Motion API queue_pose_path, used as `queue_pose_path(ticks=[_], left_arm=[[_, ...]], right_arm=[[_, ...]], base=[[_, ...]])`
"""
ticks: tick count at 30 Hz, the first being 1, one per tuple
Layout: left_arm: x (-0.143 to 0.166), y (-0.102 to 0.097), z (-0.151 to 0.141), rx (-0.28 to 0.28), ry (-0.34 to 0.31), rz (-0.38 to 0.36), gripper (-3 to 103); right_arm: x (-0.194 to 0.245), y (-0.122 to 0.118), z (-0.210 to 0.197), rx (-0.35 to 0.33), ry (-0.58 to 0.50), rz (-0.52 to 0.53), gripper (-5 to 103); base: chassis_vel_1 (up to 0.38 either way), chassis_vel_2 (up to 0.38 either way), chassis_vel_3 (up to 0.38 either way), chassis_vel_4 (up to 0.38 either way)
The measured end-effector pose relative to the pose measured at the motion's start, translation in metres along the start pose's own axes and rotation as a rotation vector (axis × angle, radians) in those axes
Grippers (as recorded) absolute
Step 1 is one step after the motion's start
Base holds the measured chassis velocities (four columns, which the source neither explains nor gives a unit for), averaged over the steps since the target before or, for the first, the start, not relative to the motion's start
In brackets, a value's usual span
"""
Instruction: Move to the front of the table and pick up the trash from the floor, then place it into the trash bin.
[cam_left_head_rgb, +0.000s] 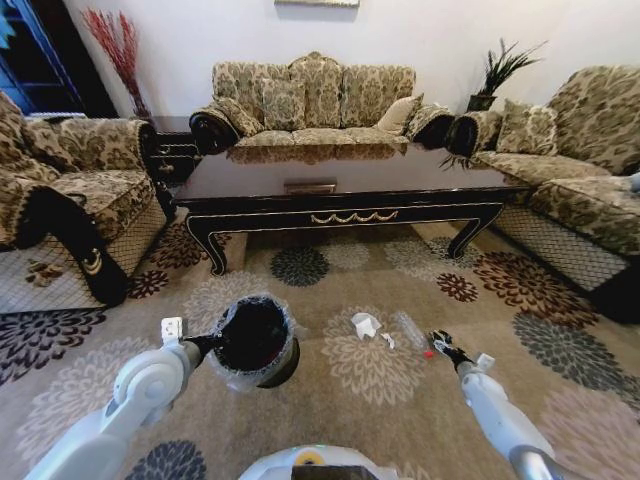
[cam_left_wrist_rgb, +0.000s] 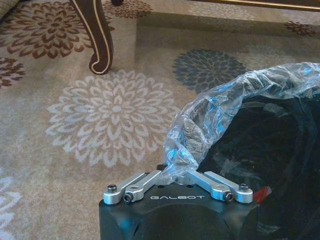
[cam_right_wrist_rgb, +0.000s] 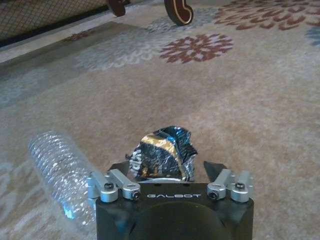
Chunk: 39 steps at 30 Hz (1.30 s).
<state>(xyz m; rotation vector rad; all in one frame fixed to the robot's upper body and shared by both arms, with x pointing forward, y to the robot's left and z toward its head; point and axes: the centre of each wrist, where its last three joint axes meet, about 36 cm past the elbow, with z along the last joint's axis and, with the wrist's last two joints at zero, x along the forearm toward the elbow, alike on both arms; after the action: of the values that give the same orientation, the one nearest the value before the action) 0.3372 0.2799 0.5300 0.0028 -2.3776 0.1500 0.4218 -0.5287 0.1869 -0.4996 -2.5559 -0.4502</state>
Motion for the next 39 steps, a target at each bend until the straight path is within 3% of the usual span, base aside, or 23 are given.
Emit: queue_pose_path(ticks=[1,2,4,8,10,11,16,23,39], left_arm=[[0.000,0.000,0.000,0.001,0.000,0.001,2],[0.001,-0.001,0.001,0.003,0.000,0.004,2],[0.001,-0.001,0.001,0.005,0.000,0.005,2],[0.001,-0.002,0.002,0.013,0.001,0.008,2],[0.001,-0.002,0.002,0.015,0.001,0.007,2],[0.002,-0.001,0.003,0.016,0.000,0.005,2],[0.001,-0.001,0.004,0.024,0.004,0.004,2],[0.000,-0.001,0.007,0.032,0.006,0.003,2],[-0.009,-0.006,0.007,0.012,0.021,0.024,2]], right_arm=[[0.000,0.001,0.001,0.000,0.002,-0.001,85],[0.000,0.002,0.002,0.000,0.005,-0.003,74],[0.000,0.002,0.002,-0.001,0.006,-0.004,74],[-0.001,0.003,0.002,-0.001,0.007,-0.007,52],[0.000,0.003,0.002,-0.001,0.007,-0.008,52],[0.000,0.003,0.002,0.001,0.006,-0.010,41],[0.004,0.001,0.005,0.008,0.009,-0.012,30],[0.011,-0.002,0.004,0.014,-0.005,-0.026,3],[0.044,-0.016,-0.032,0.017,-0.117,-0.078,2]], base=[[0.000,0.000,0.000,0.000],[0.000,0.000,0.000,0.000],[0.000,0.000,0.000,0.000],[0.000,0.000,0.000,0.000],[0.000,0.000,0.000,0.000],[0.000,0.000,0.000,0.000],[0.000,0.000,0.000,0.000],[0.000,0.000,0.000,0.000],[0.000,0.000,0.000,0.000]])
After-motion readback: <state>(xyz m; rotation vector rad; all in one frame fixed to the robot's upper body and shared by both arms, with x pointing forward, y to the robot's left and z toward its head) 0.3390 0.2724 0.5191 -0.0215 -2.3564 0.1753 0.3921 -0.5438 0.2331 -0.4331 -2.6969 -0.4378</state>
